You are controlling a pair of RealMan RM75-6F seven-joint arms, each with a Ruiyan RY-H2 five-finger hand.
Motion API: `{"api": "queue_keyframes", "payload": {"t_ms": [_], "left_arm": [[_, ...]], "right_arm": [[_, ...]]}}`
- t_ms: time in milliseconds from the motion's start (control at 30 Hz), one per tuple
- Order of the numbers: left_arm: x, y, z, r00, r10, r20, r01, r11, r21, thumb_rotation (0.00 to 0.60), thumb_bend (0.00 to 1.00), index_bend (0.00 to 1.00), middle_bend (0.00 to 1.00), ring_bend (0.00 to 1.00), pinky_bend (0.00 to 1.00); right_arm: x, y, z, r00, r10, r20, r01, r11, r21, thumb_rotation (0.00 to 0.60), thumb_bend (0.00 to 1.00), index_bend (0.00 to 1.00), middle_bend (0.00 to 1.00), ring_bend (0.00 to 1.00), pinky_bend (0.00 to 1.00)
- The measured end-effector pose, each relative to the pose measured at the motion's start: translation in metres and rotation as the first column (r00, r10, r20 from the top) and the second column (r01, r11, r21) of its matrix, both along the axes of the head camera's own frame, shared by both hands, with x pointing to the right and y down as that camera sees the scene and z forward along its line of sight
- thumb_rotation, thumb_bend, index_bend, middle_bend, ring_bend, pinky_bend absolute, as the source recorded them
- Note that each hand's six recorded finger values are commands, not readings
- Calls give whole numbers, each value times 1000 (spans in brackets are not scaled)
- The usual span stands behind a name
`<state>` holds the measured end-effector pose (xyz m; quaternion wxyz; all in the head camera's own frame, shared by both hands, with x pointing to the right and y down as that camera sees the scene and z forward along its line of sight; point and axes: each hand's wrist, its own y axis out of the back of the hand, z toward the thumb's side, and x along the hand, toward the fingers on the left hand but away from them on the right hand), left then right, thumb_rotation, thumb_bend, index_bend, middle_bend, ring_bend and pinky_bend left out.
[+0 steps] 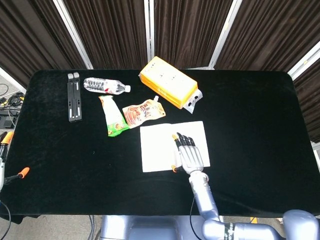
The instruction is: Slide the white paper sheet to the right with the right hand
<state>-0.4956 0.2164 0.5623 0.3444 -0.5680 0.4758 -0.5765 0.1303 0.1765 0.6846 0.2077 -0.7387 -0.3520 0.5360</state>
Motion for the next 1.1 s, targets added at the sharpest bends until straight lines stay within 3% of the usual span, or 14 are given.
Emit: {"api": "queue_keyframes", "payload": {"t_ms": [400,1100], "left_arm": [[0,0,-3,1000,-3,-5,3,1000,14,600,136,0,0,0,0],[-3,0,-9,1000,-17,-9,17,999,29,600,141,0,0,0,0]], "right_arm": [[-14,20,14,1000,-17,-10,17,999,-32,600,96,0,0,0,0],[-6,28,29,1000,10,-8,-11,998,-61,600,131,0,0,0,0]]}}
